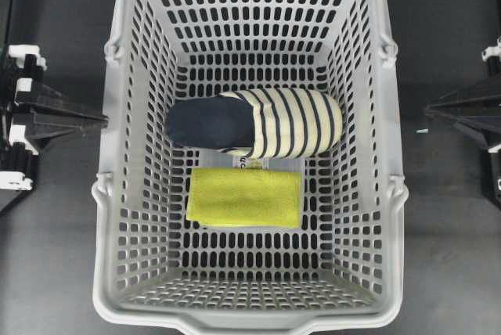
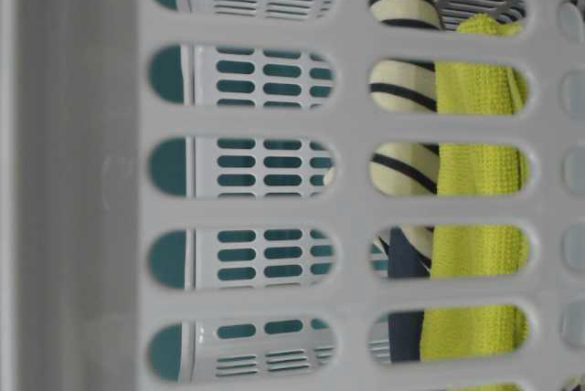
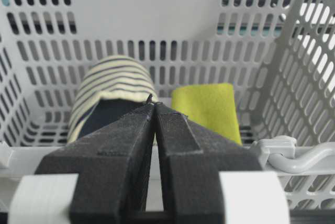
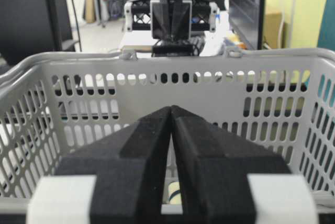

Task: Pick up the yellow cloth from the shopping basket with the left arm.
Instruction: 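Move the left gripper over the basket toward the yellow cloth, then lower the left gripper onto the yellow cloth and close on it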

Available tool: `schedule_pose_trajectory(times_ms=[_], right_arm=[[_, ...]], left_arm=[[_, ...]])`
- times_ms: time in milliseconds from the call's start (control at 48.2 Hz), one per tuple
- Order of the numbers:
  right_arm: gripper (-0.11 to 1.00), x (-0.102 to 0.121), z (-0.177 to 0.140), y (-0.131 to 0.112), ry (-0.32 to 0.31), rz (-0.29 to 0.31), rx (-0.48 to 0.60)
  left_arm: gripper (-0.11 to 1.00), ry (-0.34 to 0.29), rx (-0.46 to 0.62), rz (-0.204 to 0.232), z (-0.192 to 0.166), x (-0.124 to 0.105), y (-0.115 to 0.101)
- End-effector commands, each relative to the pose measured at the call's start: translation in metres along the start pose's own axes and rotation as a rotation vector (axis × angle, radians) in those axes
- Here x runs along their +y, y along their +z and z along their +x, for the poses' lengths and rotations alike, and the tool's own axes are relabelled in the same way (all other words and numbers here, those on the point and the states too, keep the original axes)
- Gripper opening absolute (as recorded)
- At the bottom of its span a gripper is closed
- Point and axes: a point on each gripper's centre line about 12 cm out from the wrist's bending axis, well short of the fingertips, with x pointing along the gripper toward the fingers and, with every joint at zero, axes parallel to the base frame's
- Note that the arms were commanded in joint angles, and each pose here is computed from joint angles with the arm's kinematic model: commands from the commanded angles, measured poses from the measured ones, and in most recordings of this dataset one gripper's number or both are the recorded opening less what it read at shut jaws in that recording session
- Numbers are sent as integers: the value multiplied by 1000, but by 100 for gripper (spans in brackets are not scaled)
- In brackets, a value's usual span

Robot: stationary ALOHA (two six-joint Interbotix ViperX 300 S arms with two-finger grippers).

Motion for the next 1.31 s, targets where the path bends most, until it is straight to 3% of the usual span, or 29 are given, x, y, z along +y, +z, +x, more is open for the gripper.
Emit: schedule_pose_trajectory(times_ms=[0,83,166,332,498,602,767,871,954,1182,1286], right_arm=[[0,0,4,7,0,12,-17],[7,0,4,6,-2,24,-11],[-1,0,4,5,-2,41,3],[-1,0,4,0,-3,60,44],[3,-1,7,-8,-10,60,169],[20,0,6,-7,-9,61,176],[70,-2,6,-5,-14,63,165],[82,-1,5,-4,-13,61,164],[79,-1,5,-4,-13,63,162],[78,-1,5,-4,-12,61,161],[78,-1,5,-4,-12,61,159]], left_arm=[[6,-20,-9,18,4,-3,11],[0,-21,13,-7,9,-4,20],[0,-23,32,-14,12,-4,31],[0,-19,115,-8,27,-4,48],[0,-18,248,-11,49,-6,60],[0,-14,346,-6,66,-6,64],[1,-13,486,-10,97,-8,68],[2,-11,556,-8,116,-9,63],[13,-22,608,-3,134,-14,55],[78,-51,709,10,182,-29,35],[90,-60,794,17,202,-36,19]])
